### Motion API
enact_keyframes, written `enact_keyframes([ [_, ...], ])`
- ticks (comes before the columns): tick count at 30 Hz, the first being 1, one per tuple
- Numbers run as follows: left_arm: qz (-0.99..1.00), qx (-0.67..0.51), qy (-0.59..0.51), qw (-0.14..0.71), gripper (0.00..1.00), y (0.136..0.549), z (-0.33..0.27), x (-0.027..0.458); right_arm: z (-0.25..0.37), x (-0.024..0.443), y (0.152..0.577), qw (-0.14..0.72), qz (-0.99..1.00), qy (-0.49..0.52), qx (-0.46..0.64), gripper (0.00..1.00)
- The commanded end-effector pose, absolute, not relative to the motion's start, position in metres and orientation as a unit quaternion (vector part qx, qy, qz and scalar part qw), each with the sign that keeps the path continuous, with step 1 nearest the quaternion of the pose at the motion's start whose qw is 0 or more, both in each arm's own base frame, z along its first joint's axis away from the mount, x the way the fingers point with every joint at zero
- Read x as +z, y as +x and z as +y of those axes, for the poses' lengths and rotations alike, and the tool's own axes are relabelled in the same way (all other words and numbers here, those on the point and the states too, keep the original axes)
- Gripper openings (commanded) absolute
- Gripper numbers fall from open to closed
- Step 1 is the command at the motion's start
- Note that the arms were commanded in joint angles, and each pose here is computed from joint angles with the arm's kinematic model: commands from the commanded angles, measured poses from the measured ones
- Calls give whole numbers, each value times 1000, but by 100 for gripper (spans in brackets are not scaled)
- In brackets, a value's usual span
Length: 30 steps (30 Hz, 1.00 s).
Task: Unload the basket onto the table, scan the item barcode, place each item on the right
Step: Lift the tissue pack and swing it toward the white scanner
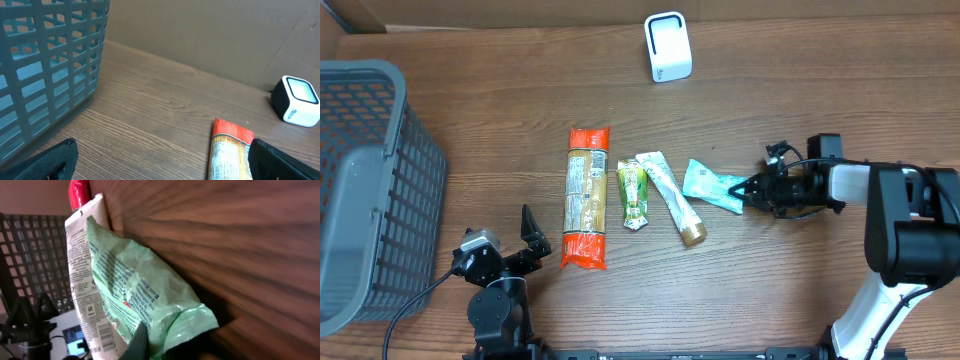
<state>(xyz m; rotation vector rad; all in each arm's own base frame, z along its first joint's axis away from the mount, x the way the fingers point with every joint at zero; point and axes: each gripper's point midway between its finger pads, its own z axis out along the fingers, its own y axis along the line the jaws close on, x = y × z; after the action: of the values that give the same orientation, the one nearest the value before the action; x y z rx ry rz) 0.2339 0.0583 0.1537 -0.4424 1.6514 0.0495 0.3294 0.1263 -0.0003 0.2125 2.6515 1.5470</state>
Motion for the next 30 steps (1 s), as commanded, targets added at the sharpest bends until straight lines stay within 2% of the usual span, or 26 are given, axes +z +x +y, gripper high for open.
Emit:
enact_keyframes([
  [1,726,30,-191,660,100,233,59,156,105,25,348,80,871,58,481,4],
  [10,726,30,-191,660,100,233,59,156,96,119,351,159,890,6,427,4],
  [19,726,30,-191,660,100,233,59,156,108,201,326,221,880,-60,417,4],
  [22,726,30,-191,660,100,233,59,156,111,216,318,236,883,-81,397,4],
  [30,726,30,-191,660,100,233,59,156,143,214,295,227,887,-168,364,3],
])
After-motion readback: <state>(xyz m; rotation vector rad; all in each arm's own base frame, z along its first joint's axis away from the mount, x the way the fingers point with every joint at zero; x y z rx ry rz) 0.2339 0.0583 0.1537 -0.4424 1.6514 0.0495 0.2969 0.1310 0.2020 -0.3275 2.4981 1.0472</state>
